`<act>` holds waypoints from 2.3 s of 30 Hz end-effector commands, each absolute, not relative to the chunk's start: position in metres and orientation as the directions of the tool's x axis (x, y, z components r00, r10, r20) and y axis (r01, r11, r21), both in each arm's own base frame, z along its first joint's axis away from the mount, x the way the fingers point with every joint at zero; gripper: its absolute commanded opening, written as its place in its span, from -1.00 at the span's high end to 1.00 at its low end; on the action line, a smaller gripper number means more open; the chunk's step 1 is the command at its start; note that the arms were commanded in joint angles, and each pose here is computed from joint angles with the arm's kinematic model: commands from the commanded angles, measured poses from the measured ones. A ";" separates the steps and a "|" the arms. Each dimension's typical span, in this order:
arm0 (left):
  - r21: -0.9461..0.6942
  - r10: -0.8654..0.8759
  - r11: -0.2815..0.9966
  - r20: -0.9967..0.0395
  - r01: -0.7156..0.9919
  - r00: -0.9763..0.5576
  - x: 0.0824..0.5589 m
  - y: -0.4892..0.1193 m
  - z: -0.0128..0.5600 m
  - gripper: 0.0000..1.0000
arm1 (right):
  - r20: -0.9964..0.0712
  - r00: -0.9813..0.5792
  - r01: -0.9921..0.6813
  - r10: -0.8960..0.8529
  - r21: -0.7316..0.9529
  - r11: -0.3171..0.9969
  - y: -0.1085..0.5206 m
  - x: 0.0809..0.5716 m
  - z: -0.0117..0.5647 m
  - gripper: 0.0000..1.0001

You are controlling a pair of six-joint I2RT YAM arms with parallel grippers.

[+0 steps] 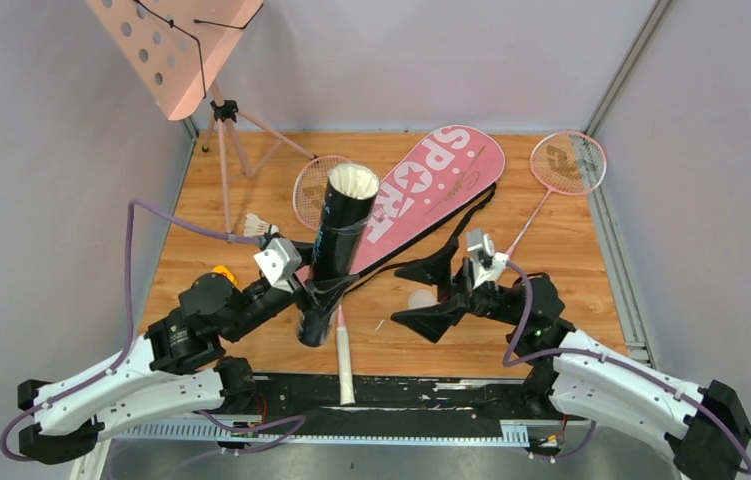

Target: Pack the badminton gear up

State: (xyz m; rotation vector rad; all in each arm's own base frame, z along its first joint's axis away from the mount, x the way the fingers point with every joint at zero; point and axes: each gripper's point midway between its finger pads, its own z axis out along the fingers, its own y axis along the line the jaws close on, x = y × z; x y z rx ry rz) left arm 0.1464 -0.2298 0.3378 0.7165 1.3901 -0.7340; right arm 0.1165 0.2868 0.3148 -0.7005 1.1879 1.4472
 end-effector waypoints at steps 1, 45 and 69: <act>-0.142 -0.346 0.497 -0.937 0.856 0.045 0.133 -0.240 0.399 0.08 | -0.928 -0.154 -0.986 0.338 0.166 0.007 0.309 0.094 0.326 -1.00; -0.284 -0.525 0.457 -0.851 0.843 -0.003 0.109 -0.179 0.403 -1.00 | -0.914 -0.289 -0.895 0.285 0.364 0.257 0.374 0.129 0.331 0.53; 0.048 0.106 0.941 -0.982 0.334 -0.156 0.211 -0.146 0.295 -1.00 | -0.943 -0.179 -0.821 0.282 0.301 0.484 0.278 0.138 0.343 0.55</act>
